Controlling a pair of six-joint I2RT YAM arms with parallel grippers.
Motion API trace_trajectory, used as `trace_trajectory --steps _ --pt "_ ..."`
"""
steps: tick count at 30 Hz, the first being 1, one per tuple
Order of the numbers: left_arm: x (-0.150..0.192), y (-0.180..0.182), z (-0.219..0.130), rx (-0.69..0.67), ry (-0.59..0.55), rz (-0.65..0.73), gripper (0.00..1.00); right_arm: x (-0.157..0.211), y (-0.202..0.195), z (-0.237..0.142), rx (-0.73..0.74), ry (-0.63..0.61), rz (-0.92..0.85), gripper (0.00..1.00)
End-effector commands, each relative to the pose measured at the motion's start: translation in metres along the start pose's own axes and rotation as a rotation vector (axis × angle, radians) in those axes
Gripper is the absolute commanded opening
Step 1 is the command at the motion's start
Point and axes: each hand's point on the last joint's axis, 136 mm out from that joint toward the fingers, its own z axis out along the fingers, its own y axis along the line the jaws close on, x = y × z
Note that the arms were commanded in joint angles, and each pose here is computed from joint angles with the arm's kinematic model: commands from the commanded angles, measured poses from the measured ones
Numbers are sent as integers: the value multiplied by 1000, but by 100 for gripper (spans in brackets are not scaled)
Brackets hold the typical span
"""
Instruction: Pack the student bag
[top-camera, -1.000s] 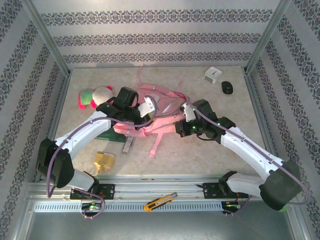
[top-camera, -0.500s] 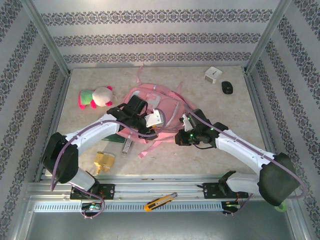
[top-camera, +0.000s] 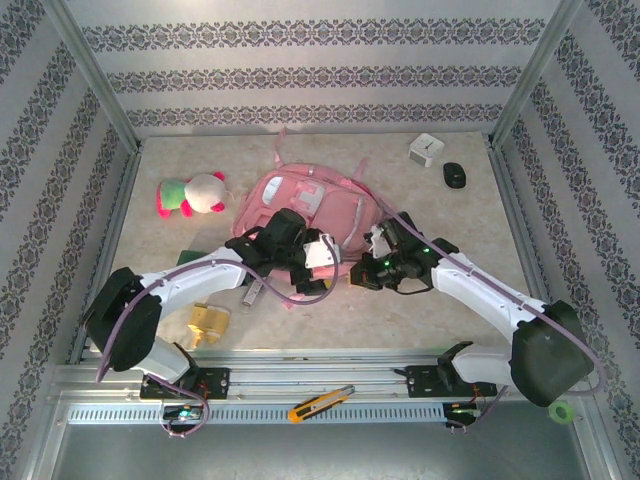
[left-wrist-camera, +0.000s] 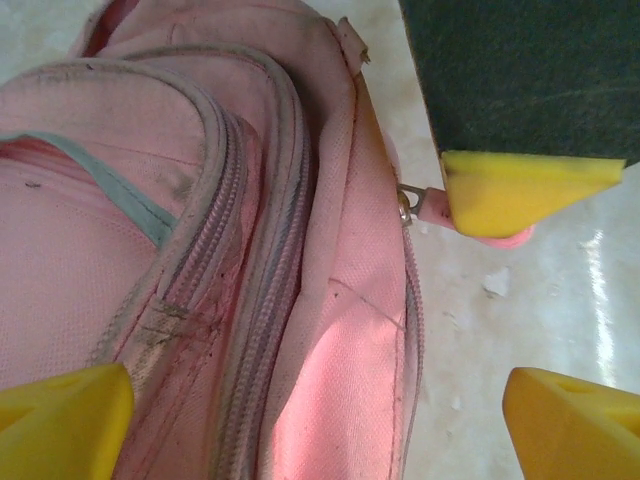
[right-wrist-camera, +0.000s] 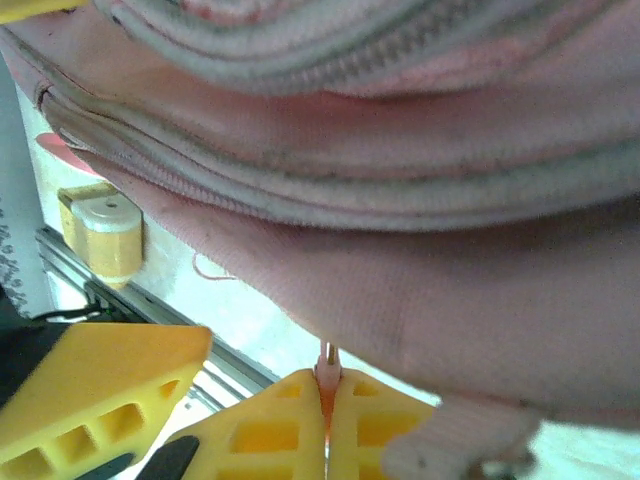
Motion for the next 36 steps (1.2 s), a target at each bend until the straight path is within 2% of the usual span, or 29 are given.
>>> trace_trajectory --steps 1,5,11,16,19,24,28,29,30,31,32,35,36 --pt "-24 14 11 -80 -67 137 97 -4 30 -10 -126 19 12 0" --pt "-39 25 -5 -191 -137 128 99 -8 28 -13 -119 6 18 0" --pt "-58 21 -28 -207 -220 187 99 -11 25 -13 -119 4 23 0" --pt "-52 5 -13 -111 -218 257 99 -14 26 -14 -128 2 18 0" --pt "-38 2 7 -78 -171 288 99 -16 28 -16 -135 1 14 0" --pt "-30 15 28 -109 -138 305 99 -17 29 -17 -144 -1 11 0" --pt "-36 27 40 -143 -159 249 100 -18 30 -16 -149 6 9 0" --pt "-37 29 42 -147 -170 235 92 -18 29 -16 -148 6 9 0" --pt "-37 28 43 -142 -176 225 79 -18 28 -16 -147 8 12 0" --pt "-38 26 43 -135 -185 210 58 -18 28 -16 -146 7 13 0" --pt "-38 25 43 -132 -195 195 47 -17 26 -16 -144 7 14 0" --pt "-35 12 41 -73 -201 168 27 -18 21 -17 -136 -5 26 0" --pt "-34 9 39 -57 -201 147 18 -19 19 -17 -131 -12 31 0"
